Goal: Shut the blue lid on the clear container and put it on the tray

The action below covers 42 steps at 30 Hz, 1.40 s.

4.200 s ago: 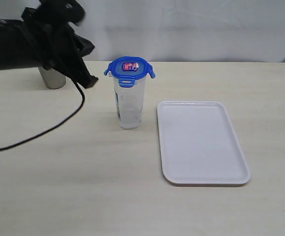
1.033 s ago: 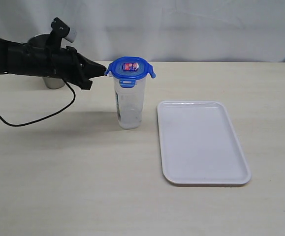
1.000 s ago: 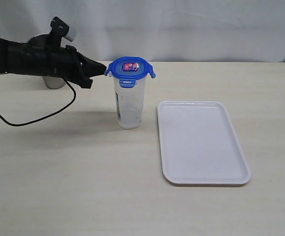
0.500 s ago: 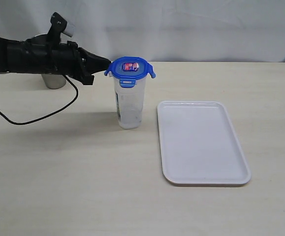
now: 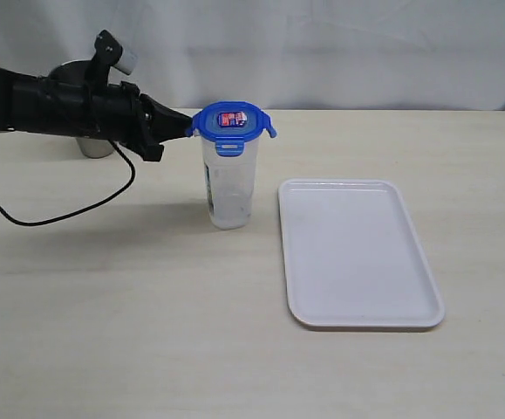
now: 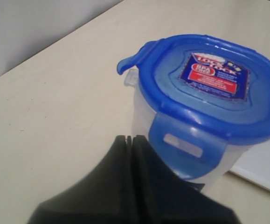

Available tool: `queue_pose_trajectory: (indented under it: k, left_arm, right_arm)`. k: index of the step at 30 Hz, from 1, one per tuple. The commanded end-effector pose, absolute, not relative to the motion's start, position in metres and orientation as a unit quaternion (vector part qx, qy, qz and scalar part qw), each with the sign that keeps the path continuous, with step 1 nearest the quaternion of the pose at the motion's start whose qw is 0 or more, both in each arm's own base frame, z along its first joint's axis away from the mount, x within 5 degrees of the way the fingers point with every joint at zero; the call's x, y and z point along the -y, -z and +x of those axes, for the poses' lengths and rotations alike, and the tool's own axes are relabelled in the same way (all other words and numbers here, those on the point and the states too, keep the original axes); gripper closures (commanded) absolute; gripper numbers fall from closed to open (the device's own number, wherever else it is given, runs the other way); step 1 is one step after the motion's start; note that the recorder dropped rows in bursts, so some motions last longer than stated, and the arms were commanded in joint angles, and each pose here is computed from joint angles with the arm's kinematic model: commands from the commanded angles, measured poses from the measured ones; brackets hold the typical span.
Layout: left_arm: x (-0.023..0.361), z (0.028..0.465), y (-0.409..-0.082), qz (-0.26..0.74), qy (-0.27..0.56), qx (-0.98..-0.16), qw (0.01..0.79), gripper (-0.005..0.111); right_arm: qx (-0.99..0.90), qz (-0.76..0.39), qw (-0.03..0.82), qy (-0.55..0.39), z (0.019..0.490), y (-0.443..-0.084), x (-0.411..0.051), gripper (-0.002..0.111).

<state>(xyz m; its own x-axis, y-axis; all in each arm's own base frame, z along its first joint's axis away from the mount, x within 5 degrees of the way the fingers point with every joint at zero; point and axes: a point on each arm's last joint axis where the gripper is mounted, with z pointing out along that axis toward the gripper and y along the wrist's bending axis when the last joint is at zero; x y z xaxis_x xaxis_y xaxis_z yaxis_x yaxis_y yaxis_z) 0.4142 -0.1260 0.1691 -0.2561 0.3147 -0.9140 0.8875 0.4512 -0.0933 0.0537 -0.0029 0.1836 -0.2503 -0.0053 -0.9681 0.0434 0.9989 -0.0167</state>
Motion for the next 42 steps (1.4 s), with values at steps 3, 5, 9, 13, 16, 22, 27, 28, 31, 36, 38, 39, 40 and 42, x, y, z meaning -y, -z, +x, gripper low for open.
queue_pose_trajectory:
  k: [3, 5, 9, 13, 16, 22, 27, 28, 31, 36, 38, 39, 40, 42]
  left_arm:
    - [0.128, 0.413, -0.175, 0.417, 0.327, -0.723, 0.443, 0.107]
    - [0.128, 0.412, -0.175, 0.417, 0.328, -0.723, 0.442, 0.107]
    - [0.128, 0.412, -0.175, 0.417, 0.328, -0.724, 0.441, 0.107]
    - [0.128, 0.411, -0.174, 0.418, 0.329, -0.727, 0.434, 0.107]
    - [0.128, 0.41, -0.172, 0.425, 0.327, -0.729, 0.426, 0.107]
    - [0.128, 0.41, -0.172, 0.423, 0.327, -0.732, 0.423, 0.107]
    - [0.124, 0.415, -0.176, 0.413, 0.293, -0.745, 0.434, 0.107]
    - [0.123, 0.416, -0.179, 0.409, 0.283, -0.748, 0.44, 0.107]
    - [0.124, 0.415, -0.185, 0.405, 0.295, -0.737, 0.453, 0.107]
    - [0.126, 0.414, -0.186, 0.41, 0.307, -0.727, 0.458, 0.107]
    - [0.126, 0.413, -0.186, 0.414, 0.308, -0.727, 0.452, 0.107]
    - [0.126, 0.412, -0.185, 0.416, 0.311, -0.728, 0.447, 0.107]
    - [0.126, 0.411, -0.185, 0.421, 0.312, -0.726, 0.445, 0.107]
    - [0.127, 0.411, -0.185, 0.421, 0.316, -0.727, 0.441, 0.107]
  right_arm:
    - [-0.788, 0.014, 0.615, 0.022, 0.054, -0.183, 0.003, 0.104]
    - [-0.788, 0.014, 0.615, 0.022, 0.054, -0.183, 0.003, 0.104]
    - [-0.788, 0.014, 0.615, 0.022, 0.054, -0.183, 0.003, 0.104]
    - [-0.788, 0.014, 0.615, 0.022, 0.054, -0.183, 0.003, 0.104]
    - [-0.788, 0.014, 0.615, 0.022, 0.054, -0.183, 0.003, 0.104]
    - [-0.788, 0.014, 0.615, 0.022, 0.054, -0.183, 0.003, 0.104]
    - [-0.788, 0.014, 0.615, 0.022, 0.054, -0.183, 0.003, 0.104]
    - [-0.788, 0.014, 0.615, 0.022, 0.054, -0.183, 0.003, 0.104]
    - [-0.788, 0.014, 0.615, 0.022, 0.054, -0.183, 0.003, 0.104]
    - [-0.788, 0.014, 0.615, 0.022, 0.054, -0.183, 0.003, 0.104]
    - [-0.788, 0.014, 0.615, 0.022, 0.054, -0.183, 0.003, 0.104]
    - [-0.788, 0.014, 0.615, 0.022, 0.054, -0.183, 0.003, 0.104]
    - [-0.788, 0.014, 0.615, 0.022, 0.054, -0.183, 0.003, 0.104]
    - [-0.788, 0.014, 0.615, 0.022, 0.054, -0.183, 0.003, 0.104]
